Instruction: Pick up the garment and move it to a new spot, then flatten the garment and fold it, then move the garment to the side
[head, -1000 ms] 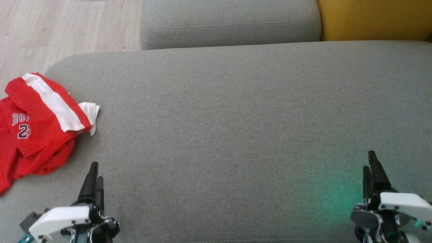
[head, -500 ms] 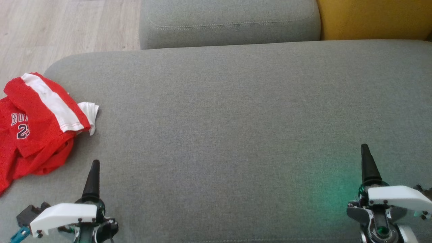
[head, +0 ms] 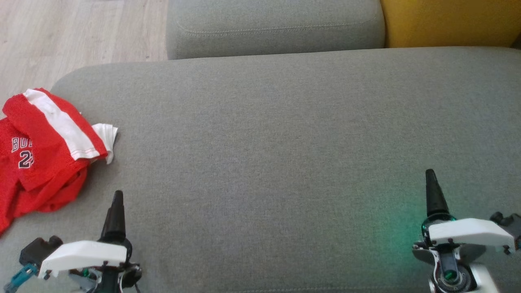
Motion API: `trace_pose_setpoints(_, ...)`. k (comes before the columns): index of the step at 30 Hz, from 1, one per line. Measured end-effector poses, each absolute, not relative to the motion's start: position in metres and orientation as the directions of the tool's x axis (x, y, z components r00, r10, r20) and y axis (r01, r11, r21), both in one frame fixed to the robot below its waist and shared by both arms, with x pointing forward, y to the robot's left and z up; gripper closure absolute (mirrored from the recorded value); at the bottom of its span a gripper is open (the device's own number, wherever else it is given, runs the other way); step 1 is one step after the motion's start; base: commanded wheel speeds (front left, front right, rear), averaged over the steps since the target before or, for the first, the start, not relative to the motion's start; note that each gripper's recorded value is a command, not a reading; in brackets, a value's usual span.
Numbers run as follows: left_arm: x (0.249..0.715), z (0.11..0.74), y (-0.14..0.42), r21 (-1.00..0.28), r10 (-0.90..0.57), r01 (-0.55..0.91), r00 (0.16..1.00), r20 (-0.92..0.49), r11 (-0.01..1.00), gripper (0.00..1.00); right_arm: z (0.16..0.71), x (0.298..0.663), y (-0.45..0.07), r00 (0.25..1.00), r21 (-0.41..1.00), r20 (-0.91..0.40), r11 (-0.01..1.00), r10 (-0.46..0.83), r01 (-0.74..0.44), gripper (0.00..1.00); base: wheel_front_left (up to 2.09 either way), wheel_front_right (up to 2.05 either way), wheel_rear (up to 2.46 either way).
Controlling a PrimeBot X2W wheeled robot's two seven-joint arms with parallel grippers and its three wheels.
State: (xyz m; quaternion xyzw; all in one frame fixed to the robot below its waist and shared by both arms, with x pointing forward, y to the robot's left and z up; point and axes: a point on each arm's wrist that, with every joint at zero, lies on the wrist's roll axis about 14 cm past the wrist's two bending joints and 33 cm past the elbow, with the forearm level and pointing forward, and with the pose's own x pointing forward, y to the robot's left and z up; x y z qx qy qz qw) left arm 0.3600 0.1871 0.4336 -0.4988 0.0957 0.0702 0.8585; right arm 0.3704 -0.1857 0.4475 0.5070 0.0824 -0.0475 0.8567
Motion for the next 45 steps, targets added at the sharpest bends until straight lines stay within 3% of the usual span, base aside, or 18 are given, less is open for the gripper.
trace_pose_setpoints(21,0.365,0.439,0.185,-0.659,0.033,-0.17,0.976,-0.215,0.733,0.0,0.456,0.379,-0.174,0.988,0.697,-0.154,0.711,0.032,0.086,0.0,0.0,0.0,0.0)
trace_pose_setpoints(45,0.371,0.446,0.185,-0.404,0.046,-0.113,0.984,-0.173,0.908,0.0,0.459,0.386,-0.17,0.991,0.45,-0.124,0.893,0.054,0.008,0.0,0.0,0.0,0.0)
